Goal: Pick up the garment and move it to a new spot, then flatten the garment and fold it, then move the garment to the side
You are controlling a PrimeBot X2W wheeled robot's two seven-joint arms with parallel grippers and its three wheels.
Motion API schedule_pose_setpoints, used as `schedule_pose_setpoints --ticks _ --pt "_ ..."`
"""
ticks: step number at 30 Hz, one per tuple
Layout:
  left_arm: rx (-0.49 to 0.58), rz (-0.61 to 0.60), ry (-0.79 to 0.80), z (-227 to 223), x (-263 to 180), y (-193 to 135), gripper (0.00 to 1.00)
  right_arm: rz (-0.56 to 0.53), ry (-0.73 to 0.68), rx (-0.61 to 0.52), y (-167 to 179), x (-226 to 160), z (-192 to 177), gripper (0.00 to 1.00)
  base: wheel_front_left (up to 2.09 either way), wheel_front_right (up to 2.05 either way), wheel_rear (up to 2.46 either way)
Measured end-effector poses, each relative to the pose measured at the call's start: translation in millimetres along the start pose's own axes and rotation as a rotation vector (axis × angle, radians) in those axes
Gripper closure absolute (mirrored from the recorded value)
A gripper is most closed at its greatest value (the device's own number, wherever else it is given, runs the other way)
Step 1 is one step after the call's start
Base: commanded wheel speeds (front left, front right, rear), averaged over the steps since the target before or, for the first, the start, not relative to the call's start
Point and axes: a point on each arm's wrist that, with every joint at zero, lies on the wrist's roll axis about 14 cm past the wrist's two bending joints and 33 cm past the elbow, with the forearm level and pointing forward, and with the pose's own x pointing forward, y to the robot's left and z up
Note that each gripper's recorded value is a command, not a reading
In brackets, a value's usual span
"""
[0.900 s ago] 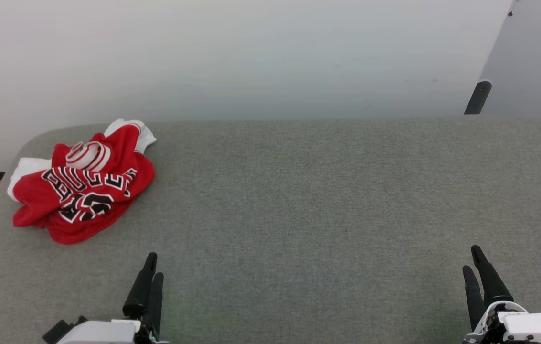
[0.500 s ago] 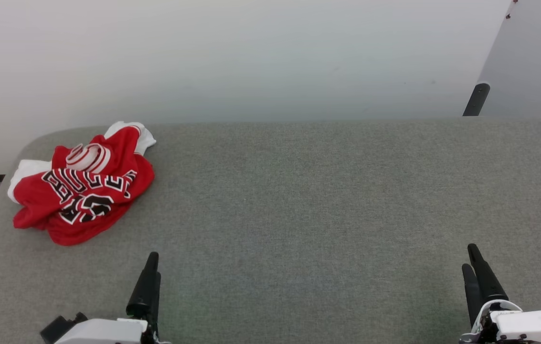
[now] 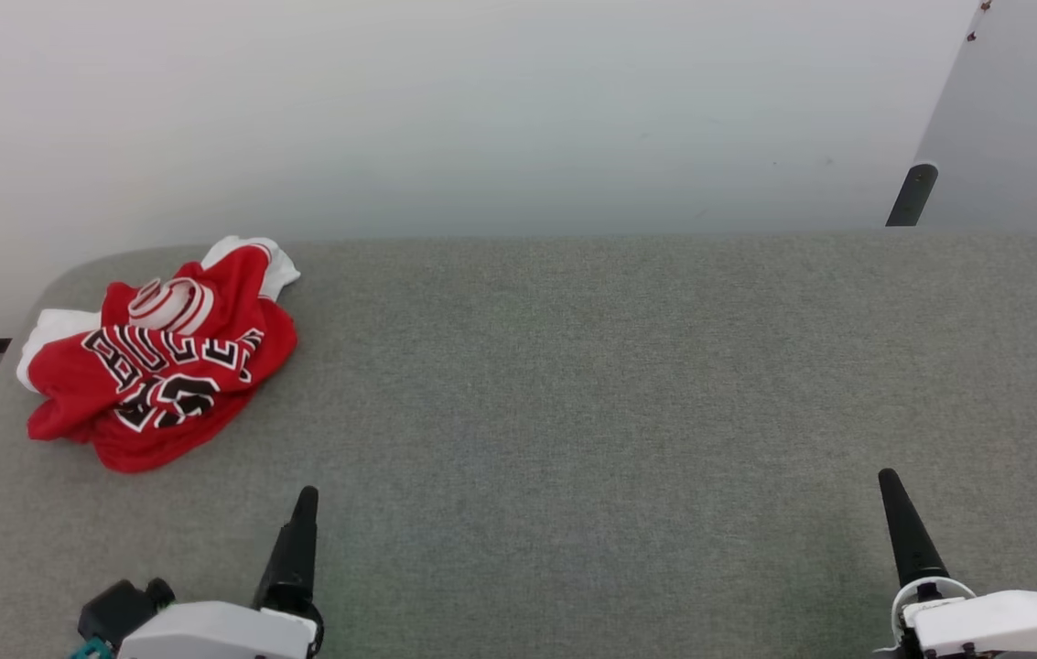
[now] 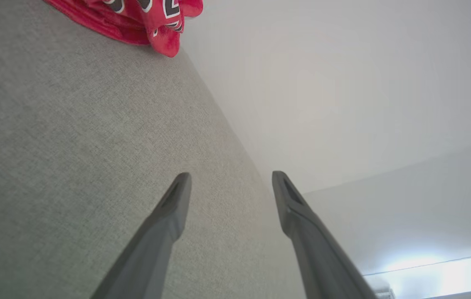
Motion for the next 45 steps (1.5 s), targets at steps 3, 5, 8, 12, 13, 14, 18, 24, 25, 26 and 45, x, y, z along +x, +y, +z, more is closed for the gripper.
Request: schedule_pose_setpoints --ticks 3,5,8,12,13,14,18,24,25,26,45 --pt "0.092 -0.006 -0.004 2 0 -2 0.0 0.009 0.002 -0.075 2 0 -1 0.0 0.0 0.0 0.0" --pt "0.149 -0.015 -0.005 1 0 -4 0.0 0.015 0.006 -0.126 3 0 -2 0.0 0.0 0.0 0.0" --pt "0.231 -0.029 -0.009 1 0 -8 0.0 0.024 0.008 -0.192 5 -1 -3 0.0 0.0 0.0 0.0" --pt "0.329 -0.046 -0.007 -2 -1 -12 0.0 0.037 0.009 -0.268 7 -1 -5 0.0 0.0 0.0 0.0" --pt "0.348 -0.053 -0.011 -1 -1 -14 0.0 0.039 0.01 -0.285 8 -1 -6 0.0 0.0 0.0 0.0" --pt "0.379 -0.061 -0.013 -1 -1 -15 0.0 0.042 0.012 -0.302 8 -1 -6 0.0 0.0 0.0 0.0" --pt "0.462 -0.082 -0.034 3 -2 -21 0.0 0.055 0.006 -0.369 11 -1 -6 0.0 0.0 0.0 0.0" --pt "0.569 -0.111 -0.06 5 -5 -29 0.0 0.074 -0.002 -0.448 15 -2 -7 0.0 0.0 0.0 0.0" --pt "0.582 -0.117 -0.067 6 -5 -30 0.0 0.078 -0.003 -0.462 16 -2 -7 0.0 0.0 0.0 0.0" --pt "0.593 -0.121 -0.072 7 -5 -32 0.0 0.081 -0.005 -0.472 17 -2 -7 0.0 0.0 0.0 0.0" --pt "0.799 -0.192 -0.148 15 -13 -49 0.0 0.135 -0.037 -0.648 29 -4 -7 0.0 0.0 0.0 0.0"
